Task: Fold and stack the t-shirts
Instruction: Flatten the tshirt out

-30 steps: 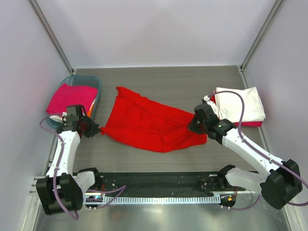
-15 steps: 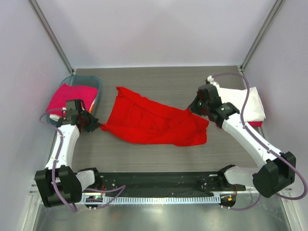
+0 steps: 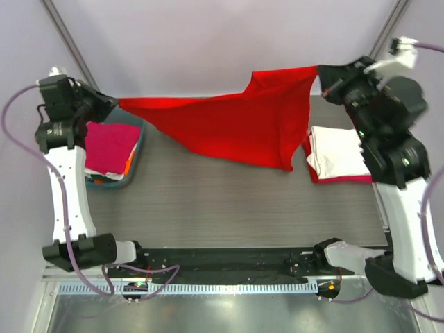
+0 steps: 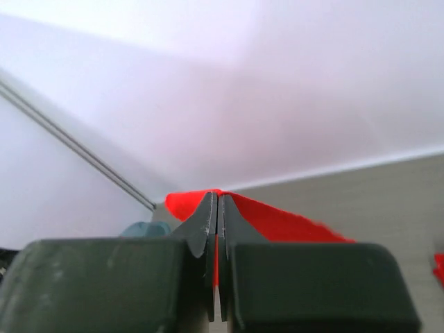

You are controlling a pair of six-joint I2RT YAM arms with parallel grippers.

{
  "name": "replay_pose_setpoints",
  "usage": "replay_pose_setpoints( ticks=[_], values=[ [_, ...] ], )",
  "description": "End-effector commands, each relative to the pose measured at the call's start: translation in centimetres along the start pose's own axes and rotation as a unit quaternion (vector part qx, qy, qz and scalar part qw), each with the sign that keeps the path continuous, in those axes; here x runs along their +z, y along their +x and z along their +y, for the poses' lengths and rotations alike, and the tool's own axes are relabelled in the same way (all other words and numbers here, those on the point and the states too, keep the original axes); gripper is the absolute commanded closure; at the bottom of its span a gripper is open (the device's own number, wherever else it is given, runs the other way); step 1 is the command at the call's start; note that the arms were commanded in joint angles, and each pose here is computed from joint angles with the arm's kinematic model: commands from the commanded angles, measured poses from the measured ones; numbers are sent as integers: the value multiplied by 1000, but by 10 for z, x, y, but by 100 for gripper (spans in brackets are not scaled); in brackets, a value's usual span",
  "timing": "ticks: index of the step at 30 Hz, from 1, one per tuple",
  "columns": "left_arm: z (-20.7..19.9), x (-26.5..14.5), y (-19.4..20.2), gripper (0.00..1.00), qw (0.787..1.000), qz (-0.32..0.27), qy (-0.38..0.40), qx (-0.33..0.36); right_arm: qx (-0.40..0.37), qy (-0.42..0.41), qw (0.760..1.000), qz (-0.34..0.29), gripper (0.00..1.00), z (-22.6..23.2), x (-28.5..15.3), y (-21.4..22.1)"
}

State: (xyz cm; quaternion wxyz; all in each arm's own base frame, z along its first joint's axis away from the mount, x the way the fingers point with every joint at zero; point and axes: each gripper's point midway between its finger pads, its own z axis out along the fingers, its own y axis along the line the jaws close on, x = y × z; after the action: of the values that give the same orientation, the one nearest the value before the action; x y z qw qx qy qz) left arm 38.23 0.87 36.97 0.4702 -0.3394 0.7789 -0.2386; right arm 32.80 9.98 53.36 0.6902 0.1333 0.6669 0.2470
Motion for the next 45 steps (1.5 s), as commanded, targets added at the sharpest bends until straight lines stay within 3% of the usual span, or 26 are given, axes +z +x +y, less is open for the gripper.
replay_pose_setpoints(
  ticks=[1,5,10,15,19,24,28,32,33,35,37,38,39,41,45],
  values=[
    [-62,-89,-20,100,992,-57,107,32,-21,-64,992,-103,99,27,-83,-77],
    [-94,-164,-20,100,974,-122,185,36,-18,-137,975,-172,99,43,-168,-110],
    [-104,-214,-4,100,964,-136,229,1,-24,-186,950,-250,99,46,-258,-140],
    [-101,-228,-4,100,964,-146,222,-33,-29,-177,944,-278,99,44,-276,-159],
    [-97,-208,-6,100,968,-128,207,-52,-27,-138,957,-252,99,41,-227,-152],
    [-62,-124,-2,100,983,-81,140,-84,-41,-44,985,-164,99,17,-113,-104],
    [-36,-55,8,100,988,-34,107,-110,-45,11,993,-110,99,-1,-44,-66],
    [-31,-14,0,100,987,-26,102,-119,-38,6,997,-72,99,6,8,-46],
    [-33,-8,-4,100,986,-28,104,-124,-29,-9,996,-82,99,17,10,-59],
    [-57,-8,-28,100,983,-42,129,-121,-8,-28,998,-57,99,20,46,-49],
    [-70,20,-40,100,980,-16,142,-140,18,-68,995,-77,99,36,57,-78],
    [-104,6,-64,100,972,-37,196,-128,55,-55,995,-68,99,12,89,-79],
    [-110,24,-71,100,969,-27,207,-135,68,-113,989,-74,99,32,83,-102],
    [-156,-2,-102,100,950,-50,282,-125,114,-142,978,-97,99,18,87,-139],
    [-196,-30,-134,100,928,-82,350,-102,141,-222,957,-124,99,15,76,-181]
  ],
)
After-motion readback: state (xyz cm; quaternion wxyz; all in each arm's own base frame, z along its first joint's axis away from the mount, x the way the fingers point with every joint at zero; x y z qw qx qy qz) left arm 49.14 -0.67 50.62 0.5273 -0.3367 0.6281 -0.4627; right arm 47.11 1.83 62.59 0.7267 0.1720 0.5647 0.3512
